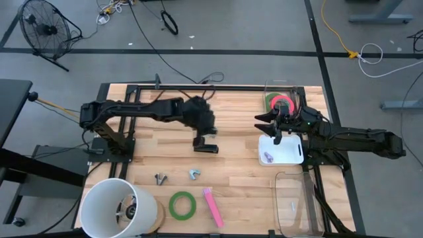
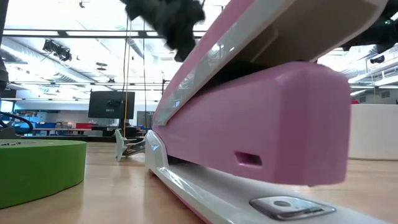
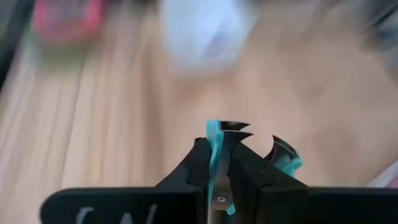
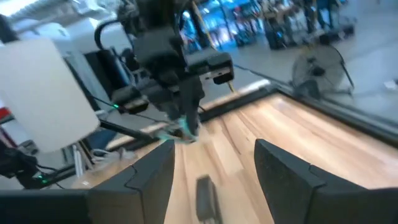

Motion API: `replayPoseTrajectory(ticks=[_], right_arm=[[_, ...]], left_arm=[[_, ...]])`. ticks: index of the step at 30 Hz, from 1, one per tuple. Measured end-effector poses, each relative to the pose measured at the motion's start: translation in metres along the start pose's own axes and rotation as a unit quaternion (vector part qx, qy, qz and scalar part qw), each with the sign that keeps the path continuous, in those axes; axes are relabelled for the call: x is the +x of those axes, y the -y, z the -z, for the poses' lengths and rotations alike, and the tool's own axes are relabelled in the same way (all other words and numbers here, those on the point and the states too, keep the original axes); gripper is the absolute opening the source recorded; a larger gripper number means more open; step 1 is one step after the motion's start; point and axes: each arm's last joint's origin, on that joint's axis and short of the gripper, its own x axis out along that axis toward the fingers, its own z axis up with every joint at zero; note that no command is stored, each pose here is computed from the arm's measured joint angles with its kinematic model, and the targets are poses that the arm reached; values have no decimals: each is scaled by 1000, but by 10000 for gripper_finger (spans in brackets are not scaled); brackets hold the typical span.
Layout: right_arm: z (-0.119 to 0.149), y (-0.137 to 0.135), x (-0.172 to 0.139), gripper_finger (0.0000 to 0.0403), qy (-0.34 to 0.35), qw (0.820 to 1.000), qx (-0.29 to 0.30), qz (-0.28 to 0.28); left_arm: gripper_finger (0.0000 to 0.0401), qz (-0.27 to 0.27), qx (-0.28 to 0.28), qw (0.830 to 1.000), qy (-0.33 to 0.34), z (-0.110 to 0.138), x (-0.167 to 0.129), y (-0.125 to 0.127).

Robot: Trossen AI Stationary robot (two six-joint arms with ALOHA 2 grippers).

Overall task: Pick and place Stapler, Stapler remover, tape
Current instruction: Put the blue staple remover into the white bin

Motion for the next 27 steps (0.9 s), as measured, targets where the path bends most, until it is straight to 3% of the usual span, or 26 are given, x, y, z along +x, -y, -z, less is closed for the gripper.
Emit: replayPoseTrajectory(ticks=[4,10,21,27], right_arm=[[-5,-2,6,219,28,999,-16,-32],[-9,-5,12,219,60,996,-31,-54],[-7,-16,24,219,88,990,-52,-99],[-11,-23,29,219,94,987,-56,-118]], left_arm=[[34,43,46,990,128,-31,-8,0],[34,54,83,967,235,-51,-14,-2],[34,18,111,937,331,-67,-21,-3],[34,5,99,926,365,-66,3,-7]])
